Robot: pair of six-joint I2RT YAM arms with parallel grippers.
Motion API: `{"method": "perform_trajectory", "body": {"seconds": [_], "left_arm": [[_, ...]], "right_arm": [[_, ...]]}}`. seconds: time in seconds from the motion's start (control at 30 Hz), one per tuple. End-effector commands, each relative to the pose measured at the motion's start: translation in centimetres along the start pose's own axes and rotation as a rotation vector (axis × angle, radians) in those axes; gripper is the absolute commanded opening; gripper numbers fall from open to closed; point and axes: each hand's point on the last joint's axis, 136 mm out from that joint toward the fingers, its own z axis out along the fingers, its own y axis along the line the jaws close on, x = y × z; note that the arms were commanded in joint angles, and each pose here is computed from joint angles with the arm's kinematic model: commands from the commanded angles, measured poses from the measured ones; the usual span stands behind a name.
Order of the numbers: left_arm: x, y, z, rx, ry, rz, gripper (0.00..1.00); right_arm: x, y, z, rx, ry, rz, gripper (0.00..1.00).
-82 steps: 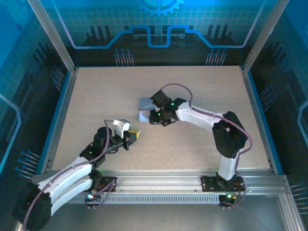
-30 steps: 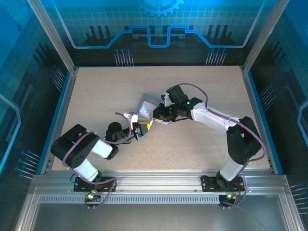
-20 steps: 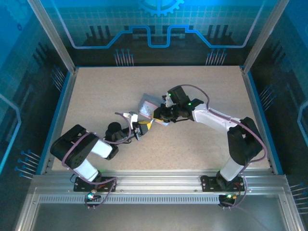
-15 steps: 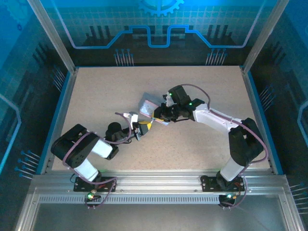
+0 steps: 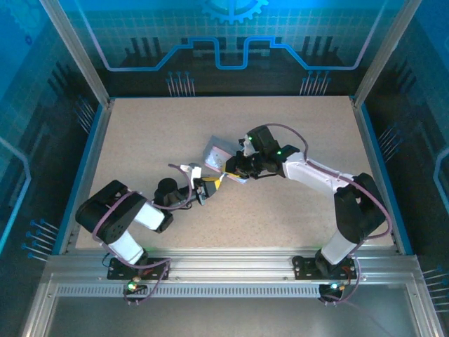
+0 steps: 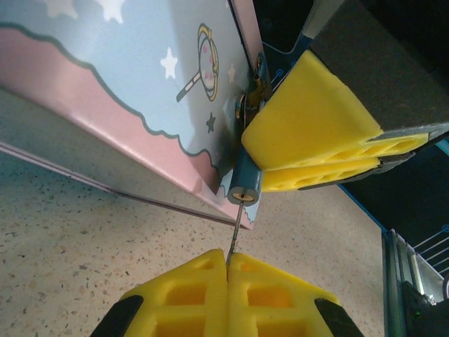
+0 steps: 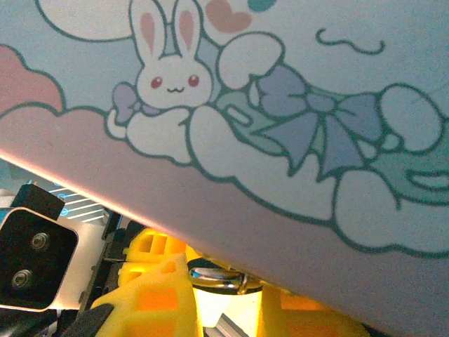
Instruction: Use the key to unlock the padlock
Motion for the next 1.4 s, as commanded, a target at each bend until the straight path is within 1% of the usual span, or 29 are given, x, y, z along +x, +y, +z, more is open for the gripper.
{"method": "perform_trajectory", "body": {"seconds": [0.0, 0.47, 0.6, 0.83, 0.93, 1.03, 1.13, 1.2, 1.37], "left_arm": [[-1.6, -0.7, 0.6, 0.037, -0.039, 0.015, 0.0], [-2.2, -1.3, 1.0, 0.069, -0.042, 0.018, 0.0], [-2.3, -1.7, 1.7, 0.103, -0.028, 0.004, 0.0], [-4.0, -2.6, 2.3, 0.133, -0.062, 0.01, 0.0], [-3.9, -2.9, 2.8, 0.148, -0.051, -0.012, 0.0], [-3.3, -3.2, 2.8, 0.15, -0.042, -0.03, 0.0], [-2.4, -3.1, 2.5, 0.135, -0.025, -0.072, 0.0], [-1.1, -2.9, 2.4, 0.123, 0.003, -0.1, 0.0], [1.5, -2.5, 1.9, 0.077, 0.046, -0.11, 0.0]], "right_arm": [[-0.6, 2.5, -1.5, -0.092, -0.033, -0.05, 0.0], [-0.1, 2.7, -1.1, -0.118, -0.008, -0.058, 0.0], [0.0, 3.1, -0.9, -0.15, 0.005, -0.047, 0.0], [0.3, 3.4, -0.5, -0.16, 0.008, -0.052, 0.0], [0.5, 3.0, 0.0, -0.147, 0.011, -0.045, 0.0], [0.4, 1.9, 0.4, -0.078, -0.021, -0.059, 0.0], [0.2, 0.7, 0.6, -0.013, -0.057, -0.074, 0.11], [0.2, 0.2, 0.9, 0.005, -0.072, -0.077, 0.21], [0.8, 0.2, 1.9, -0.007, -0.075, -0.088, 0.32]]}}
